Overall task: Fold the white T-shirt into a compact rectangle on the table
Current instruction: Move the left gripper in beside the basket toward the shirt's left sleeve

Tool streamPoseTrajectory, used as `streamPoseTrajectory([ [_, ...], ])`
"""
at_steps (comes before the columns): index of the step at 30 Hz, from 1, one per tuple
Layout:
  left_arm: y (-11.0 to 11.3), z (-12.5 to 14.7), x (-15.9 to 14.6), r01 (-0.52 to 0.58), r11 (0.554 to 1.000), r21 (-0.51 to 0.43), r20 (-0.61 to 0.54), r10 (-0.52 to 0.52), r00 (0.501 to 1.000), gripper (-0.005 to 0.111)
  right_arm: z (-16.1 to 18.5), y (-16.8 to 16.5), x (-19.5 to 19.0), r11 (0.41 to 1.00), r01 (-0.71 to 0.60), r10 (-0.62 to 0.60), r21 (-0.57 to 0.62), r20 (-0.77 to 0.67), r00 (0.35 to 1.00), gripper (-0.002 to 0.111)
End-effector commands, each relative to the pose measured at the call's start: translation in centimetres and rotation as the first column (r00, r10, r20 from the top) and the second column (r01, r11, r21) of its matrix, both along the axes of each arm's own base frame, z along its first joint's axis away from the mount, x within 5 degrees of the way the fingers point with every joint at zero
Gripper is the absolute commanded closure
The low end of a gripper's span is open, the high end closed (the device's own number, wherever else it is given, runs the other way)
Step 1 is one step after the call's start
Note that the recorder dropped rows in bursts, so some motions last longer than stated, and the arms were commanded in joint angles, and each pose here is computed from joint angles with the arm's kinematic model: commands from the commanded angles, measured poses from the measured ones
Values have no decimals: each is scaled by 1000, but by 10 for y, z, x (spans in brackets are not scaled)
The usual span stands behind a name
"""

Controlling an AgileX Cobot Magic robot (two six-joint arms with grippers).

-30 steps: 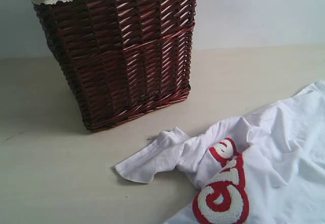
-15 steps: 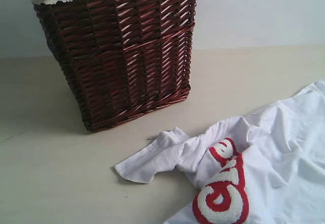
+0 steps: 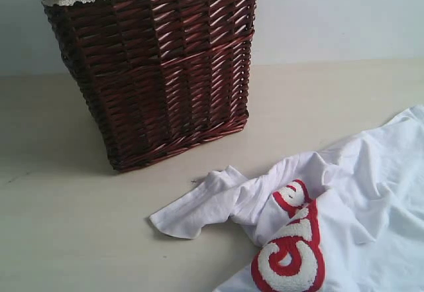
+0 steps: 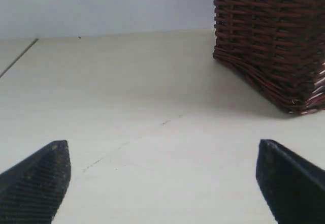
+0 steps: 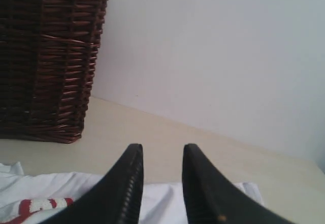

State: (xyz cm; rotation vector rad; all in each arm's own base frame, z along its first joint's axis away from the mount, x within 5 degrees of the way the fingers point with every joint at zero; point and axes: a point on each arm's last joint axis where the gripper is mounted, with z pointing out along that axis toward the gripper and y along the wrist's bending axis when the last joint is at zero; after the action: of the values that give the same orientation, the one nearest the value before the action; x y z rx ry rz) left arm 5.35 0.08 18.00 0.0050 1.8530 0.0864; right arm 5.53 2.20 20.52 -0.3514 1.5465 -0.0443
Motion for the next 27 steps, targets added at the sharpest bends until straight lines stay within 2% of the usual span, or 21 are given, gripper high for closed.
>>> streamPoseTrajectory([
  [1, 0, 2, 0, -6, 1000, -4, 21, 6, 1000, 13, -2, 3, -1, 999, -40, 40, -9, -7, 999, 79],
  [10, 0, 1, 0, -4, 1000, -18, 16, 4, 1000, 13, -2, 2, -1, 999, -37, 37, -10, -7, 999, 79],
  [13, -2, 5, 0, 4, 997, -80, 33, -1, 999, 13, -2, 2, -1, 999, -37, 37, -10, -7, 999, 79],
  [15, -3, 29, 0, 9, 996, -89, 78, -2, 997, 13, -2, 2, -1, 999, -37, 37, -10, -7, 999, 79],
  [18, -2, 63, 11, 11, 996, -93, 64, -5, 998, 13, -2, 2, -1, 999, -37, 37, -10, -7, 999, 79],
  [21, 2, 99, 39, 31, 1000, -4, 41, -31, 999, 13, -2, 2, -1, 999, -37, 37, -10, -7, 999, 79],
  [24, 6, 125, 81, 94, 989, 114, -62, -87, 994, 13, -2, 2, -1, 999, -37, 37, -10, -7, 999, 79],
  [27, 5, 139, 113, 183, 979, 91, -239, -157, 958, 13, -2, 2, -1, 999, -36, 36, -10, -7, 999, 79],
])
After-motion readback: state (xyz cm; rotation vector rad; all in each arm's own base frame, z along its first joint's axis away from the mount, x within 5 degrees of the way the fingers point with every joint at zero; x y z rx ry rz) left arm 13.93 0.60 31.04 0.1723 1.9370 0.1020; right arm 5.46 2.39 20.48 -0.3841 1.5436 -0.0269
